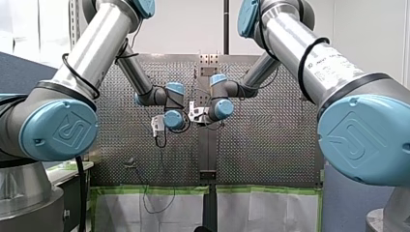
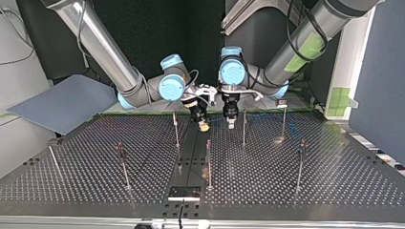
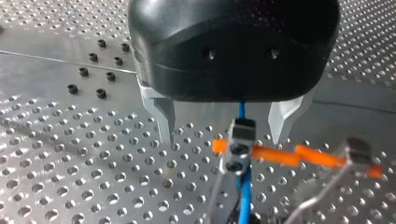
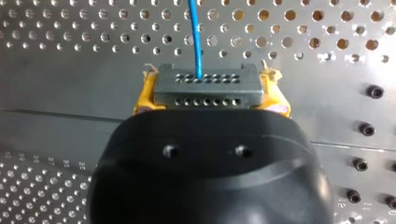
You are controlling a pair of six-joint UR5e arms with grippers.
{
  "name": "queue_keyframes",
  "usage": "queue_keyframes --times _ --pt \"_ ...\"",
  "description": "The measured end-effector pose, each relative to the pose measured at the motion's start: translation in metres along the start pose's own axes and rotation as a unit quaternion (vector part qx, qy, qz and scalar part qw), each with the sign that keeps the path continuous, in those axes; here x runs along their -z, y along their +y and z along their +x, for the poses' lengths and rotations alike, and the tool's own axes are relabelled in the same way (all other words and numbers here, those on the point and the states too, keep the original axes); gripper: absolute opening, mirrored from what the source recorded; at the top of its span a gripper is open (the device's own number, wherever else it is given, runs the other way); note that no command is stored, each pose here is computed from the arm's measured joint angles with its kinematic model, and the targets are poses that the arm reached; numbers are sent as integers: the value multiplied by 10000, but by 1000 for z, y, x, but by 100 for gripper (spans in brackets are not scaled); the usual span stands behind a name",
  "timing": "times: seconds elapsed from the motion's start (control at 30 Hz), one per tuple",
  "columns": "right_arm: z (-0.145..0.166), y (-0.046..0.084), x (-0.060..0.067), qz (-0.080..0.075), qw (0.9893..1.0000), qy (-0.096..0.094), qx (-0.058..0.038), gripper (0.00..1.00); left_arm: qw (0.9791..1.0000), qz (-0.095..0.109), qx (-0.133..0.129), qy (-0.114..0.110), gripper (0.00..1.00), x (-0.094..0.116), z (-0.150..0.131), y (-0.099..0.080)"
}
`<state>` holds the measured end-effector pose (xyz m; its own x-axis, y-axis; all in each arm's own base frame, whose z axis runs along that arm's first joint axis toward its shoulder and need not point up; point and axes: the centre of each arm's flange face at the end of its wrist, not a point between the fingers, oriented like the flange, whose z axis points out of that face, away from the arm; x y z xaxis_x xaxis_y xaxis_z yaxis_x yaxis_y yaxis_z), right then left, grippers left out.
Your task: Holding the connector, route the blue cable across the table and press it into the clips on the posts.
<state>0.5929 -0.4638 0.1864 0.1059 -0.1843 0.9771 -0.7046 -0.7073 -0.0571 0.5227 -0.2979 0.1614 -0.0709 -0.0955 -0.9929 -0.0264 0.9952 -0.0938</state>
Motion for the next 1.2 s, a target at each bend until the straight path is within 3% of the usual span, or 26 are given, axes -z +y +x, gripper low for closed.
queue_keyframes --times 0.07,0.1,0.13,0.17,0.2,0.23,0.3,0.33,0.37,0.43,0.8,1.2 --pt "0 0 0 1 10000 0 0 0 10000 -61 -42 1 76 1 0 0" --pt "0 0 0 0 10000 0 0 0 9999 -85 -60 0 76 1 0 0" --pt "0 0 0 0 10000 -1 0 0 9999 -105 -76 0 67 1 0 1" --pt "0 0 0 1 10000 -2 0 0 9999 -123 -92 0 53 2 0 0" --pt "0 0 0 2 10000 -3 0 0 9999 -130 -100 -1 53 2 0 0" --pt "0 0 0 2 10000 -4 0 0 9999 -136 -106 -1 43 2 0 0" --pt "0 0 0 1 10000 -3 0 0 9998 -139 -113 -2 43 3 0 0" --pt "0 0 0 2 10000 -2 0 0 9998 -136 -115 -2 15 3 0 -1" --pt "0 0 0 2 10000 -1 0 0 9998 -132 -118 -2 6 3 0 -1" --pt "0 0 0 0 10000 -1 0 0 9998 -128 -123 -2 0 4 0 -2" --pt "3 0 4 -11 9999 -113 27 0 9997 -231 1 50 0 10 -6 -3" --pt "52 -5 30 -61 9999 -137 18 0 9996 -225 -24 140 0 33 -41 -2"
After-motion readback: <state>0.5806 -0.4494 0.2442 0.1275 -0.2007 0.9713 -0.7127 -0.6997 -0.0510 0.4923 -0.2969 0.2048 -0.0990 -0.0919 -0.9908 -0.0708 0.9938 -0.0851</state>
